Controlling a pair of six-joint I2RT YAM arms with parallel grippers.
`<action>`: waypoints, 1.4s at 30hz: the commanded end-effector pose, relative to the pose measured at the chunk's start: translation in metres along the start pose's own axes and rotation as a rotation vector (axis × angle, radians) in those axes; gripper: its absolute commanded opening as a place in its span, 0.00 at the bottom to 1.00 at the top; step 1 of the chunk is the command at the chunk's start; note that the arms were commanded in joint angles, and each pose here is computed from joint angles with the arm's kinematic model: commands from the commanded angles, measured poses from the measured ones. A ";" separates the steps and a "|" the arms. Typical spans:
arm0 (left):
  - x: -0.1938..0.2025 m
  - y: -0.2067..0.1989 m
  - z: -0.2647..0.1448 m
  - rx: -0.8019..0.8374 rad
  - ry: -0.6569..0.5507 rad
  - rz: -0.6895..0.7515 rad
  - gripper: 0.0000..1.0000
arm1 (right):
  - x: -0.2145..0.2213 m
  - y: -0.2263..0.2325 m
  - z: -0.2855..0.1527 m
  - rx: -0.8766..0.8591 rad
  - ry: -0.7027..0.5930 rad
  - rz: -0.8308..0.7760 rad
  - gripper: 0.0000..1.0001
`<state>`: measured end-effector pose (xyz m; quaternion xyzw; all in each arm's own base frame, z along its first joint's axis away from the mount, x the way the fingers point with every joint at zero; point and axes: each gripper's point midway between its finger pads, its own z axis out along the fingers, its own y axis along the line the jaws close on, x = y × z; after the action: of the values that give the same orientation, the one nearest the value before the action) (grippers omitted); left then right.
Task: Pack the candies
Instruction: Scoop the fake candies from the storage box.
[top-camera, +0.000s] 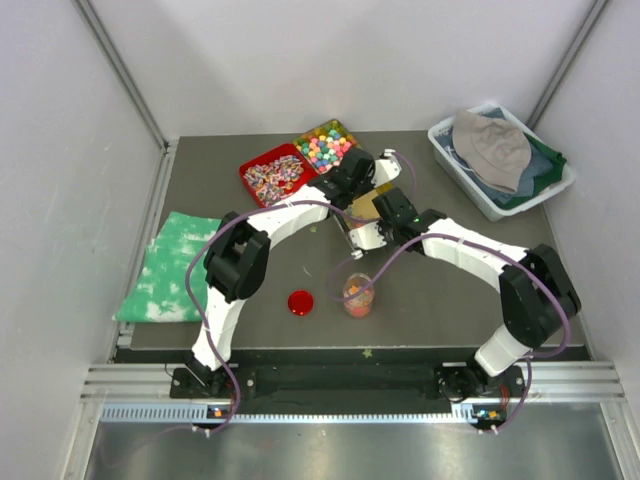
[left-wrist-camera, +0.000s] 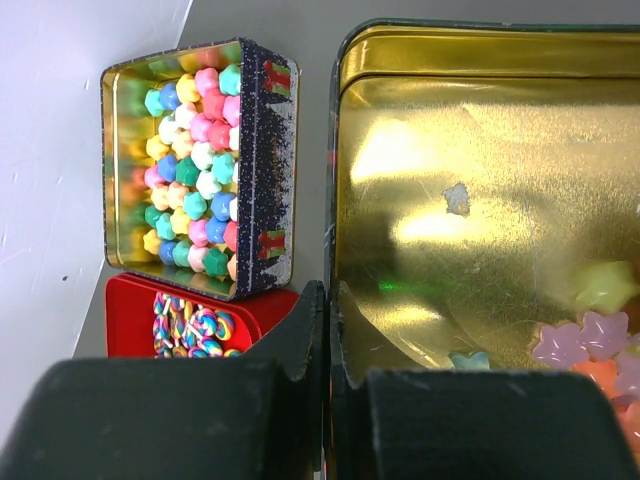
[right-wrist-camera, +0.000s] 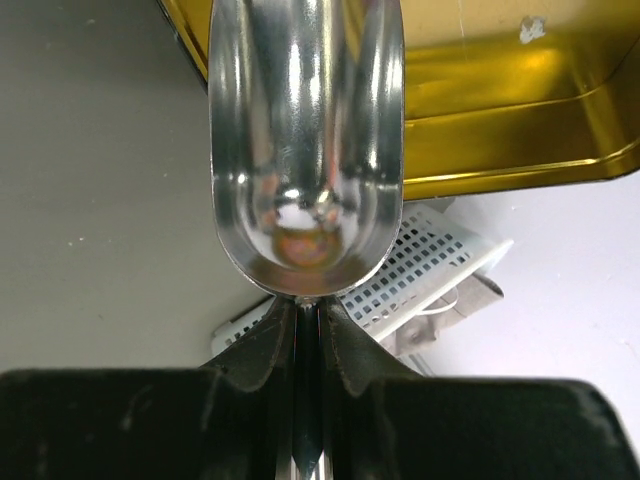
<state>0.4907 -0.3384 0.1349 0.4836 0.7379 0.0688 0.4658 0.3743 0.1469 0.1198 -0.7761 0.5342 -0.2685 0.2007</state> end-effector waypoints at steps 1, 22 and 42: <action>-0.047 -0.004 -0.005 0.020 -0.143 -0.042 0.00 | -0.029 0.020 0.016 -0.095 -0.128 -0.035 0.00; -0.046 0.010 -0.013 -0.046 -0.098 -0.060 0.00 | -0.061 0.050 0.025 -0.235 -0.149 0.311 0.00; -0.038 0.005 -0.017 -0.037 -0.074 -0.101 0.00 | -0.092 0.033 0.016 -0.154 -0.268 0.638 0.00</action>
<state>0.4884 -0.3306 0.1341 0.4721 0.7532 0.0891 0.4494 0.3524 0.1855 0.0705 -0.6093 0.7443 -0.1209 0.2452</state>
